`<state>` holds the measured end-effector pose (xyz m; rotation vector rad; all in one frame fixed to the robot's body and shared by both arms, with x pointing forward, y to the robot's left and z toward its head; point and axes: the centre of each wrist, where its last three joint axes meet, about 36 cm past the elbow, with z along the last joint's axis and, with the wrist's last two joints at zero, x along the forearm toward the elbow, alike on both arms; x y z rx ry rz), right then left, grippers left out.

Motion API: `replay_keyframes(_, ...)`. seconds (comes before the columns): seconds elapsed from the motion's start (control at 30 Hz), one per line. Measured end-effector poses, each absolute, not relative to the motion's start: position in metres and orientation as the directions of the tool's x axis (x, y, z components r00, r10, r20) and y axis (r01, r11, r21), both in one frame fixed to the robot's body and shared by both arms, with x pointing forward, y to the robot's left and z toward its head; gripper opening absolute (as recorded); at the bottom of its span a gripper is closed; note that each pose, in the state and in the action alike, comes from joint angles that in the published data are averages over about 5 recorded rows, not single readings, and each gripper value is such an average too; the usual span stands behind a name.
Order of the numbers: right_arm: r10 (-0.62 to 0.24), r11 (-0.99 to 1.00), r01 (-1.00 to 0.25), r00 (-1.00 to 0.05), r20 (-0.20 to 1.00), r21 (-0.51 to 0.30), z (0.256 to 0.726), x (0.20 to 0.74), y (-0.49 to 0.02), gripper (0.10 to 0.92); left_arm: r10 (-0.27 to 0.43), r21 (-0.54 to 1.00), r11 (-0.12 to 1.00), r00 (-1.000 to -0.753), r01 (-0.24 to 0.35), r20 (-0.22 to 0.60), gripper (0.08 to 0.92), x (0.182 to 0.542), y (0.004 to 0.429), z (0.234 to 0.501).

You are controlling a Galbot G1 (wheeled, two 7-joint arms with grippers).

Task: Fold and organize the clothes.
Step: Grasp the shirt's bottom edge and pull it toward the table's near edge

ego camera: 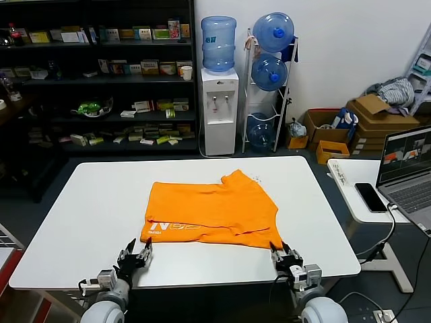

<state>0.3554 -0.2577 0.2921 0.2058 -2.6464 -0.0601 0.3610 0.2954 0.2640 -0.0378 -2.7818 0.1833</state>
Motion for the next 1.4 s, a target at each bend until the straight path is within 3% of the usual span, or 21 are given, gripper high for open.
replay_keyframes(0.27,-0.149,0.989,-0.129,-0.88,0.45,0.076,0.292,0.351,-0.259,0.131,0.052,-0.144,0.99,-0.943,0.004,0.328,0.291,0.364,0.289,0.26)
replay_keyframes(0.53,-0.133,0.991,-0.114,-0.891,0.434,0.07,0.298,0.342,-0.264,0.125,0.033,-0.146,0.989,-0.95,-0.013,0.31,0.097,0.362,0.289,0.263)
replay_keyframes(0.73,-0.11,0.994,-0.093,-0.894,0.434,0.06,0.31,0.321,-0.27,0.125,0.016,-0.162,0.986,-0.949,-0.037,0.314,0.092,0.344,0.291,0.282)
replay_keyframes(1.13,-0.066,0.998,-0.051,-0.879,0.472,0.044,0.326,0.26,-0.278,0.131,0.004,-0.199,0.977,-0.924,-0.078,0.383,0.094,0.258,0.271,0.314)
replay_keyframes(1.27,-0.055,0.998,-0.049,-0.881,0.47,0.025,0.333,0.259,-0.284,0.217,0.004,-0.192,0.978,-0.916,-0.08,0.4,0.141,0.247,0.268,0.319)
replay_keyframes(1.4,-0.061,0.998,-0.063,-0.897,0.437,0.009,0.349,0.274,-0.29,0.329,0.005,-0.183,0.98,-0.919,-0.073,0.394,0.244,0.248,0.273,0.329)
